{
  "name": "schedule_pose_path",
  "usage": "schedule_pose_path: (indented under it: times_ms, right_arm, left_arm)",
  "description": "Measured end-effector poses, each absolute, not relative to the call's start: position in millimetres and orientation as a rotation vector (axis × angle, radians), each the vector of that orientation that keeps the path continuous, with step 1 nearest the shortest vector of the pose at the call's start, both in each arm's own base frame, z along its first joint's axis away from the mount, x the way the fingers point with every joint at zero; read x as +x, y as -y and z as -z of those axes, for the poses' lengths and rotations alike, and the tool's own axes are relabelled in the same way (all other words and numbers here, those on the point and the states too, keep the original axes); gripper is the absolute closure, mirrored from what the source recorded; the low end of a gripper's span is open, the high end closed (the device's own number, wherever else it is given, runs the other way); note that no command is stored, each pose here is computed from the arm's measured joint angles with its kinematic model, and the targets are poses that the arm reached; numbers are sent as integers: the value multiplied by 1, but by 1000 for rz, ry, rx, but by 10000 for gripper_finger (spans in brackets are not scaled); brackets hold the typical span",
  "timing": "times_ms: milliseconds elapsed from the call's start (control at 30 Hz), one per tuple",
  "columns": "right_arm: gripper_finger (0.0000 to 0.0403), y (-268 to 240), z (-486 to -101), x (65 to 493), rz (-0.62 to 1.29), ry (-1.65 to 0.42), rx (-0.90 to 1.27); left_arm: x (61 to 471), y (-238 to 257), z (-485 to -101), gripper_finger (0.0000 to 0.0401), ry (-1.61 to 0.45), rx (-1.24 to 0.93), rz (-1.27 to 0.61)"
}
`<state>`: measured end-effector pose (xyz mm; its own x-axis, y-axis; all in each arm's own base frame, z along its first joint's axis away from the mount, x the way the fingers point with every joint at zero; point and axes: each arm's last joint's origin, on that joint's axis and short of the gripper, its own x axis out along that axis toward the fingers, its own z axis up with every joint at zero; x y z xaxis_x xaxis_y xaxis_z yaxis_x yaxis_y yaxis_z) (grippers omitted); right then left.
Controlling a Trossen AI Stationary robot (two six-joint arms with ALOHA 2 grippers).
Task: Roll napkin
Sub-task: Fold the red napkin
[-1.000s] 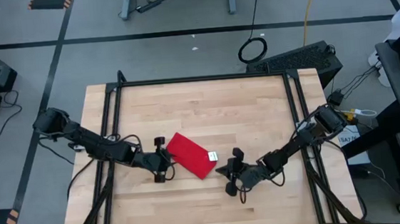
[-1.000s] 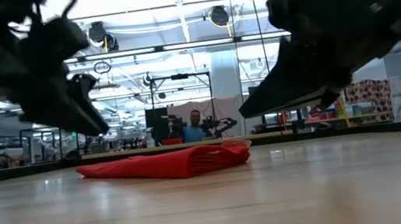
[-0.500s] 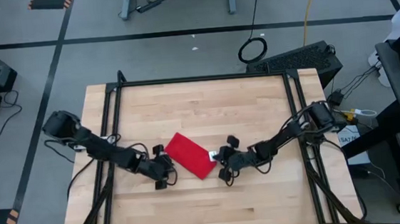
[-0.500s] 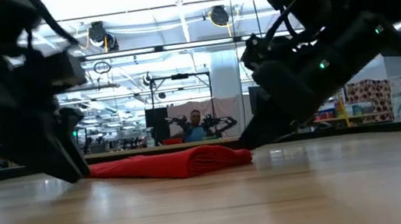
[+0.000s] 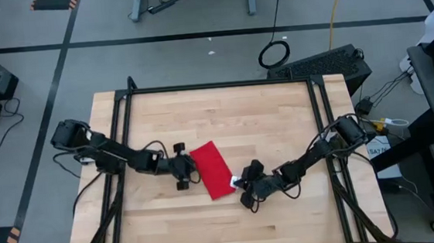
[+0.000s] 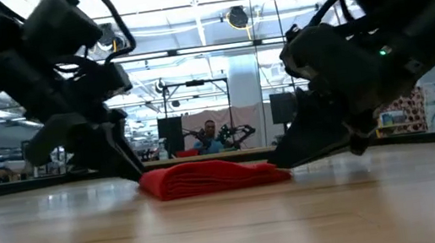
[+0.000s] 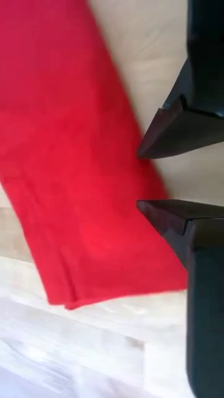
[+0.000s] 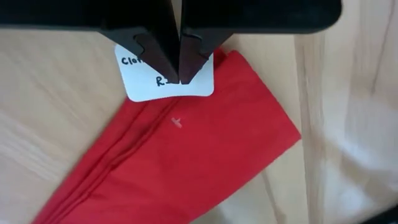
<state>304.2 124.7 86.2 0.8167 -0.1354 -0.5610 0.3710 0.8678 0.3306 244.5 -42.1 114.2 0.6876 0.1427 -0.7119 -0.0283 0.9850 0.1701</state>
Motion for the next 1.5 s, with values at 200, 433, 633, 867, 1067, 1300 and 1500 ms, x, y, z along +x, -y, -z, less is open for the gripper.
schedule_pose_path:
  times_ms: [200,433,633,867,1067,1300,1500]
  right_arm:
    - [403,-128,-94,302,325,-495,461]
    - [403,-125,-128,297,294,-469,346]
    - [403,-129,-129,284,251,-596,180]
    - [403,-144,-107,280,243,-633,238]
    - [403,-147,-91,285,252,-607,265]
    - [403,-147,-77,292,274,-551,293]
    - [403,-152,-77,297,234,-507,351]
  left_arm:
    - [253,33,-120,279,-737,153,-10]
    - [262,42,-134,279,-691,114,18]
    - [256,63,-137,279,-699,-45,29]
    - [243,90,-128,279,-784,-164,9]
    - [240,92,-127,279,-759,-33,-49]
    - [248,78,-130,279,-717,53,-78]
    - [254,55,-129,279,-743,121,-89]
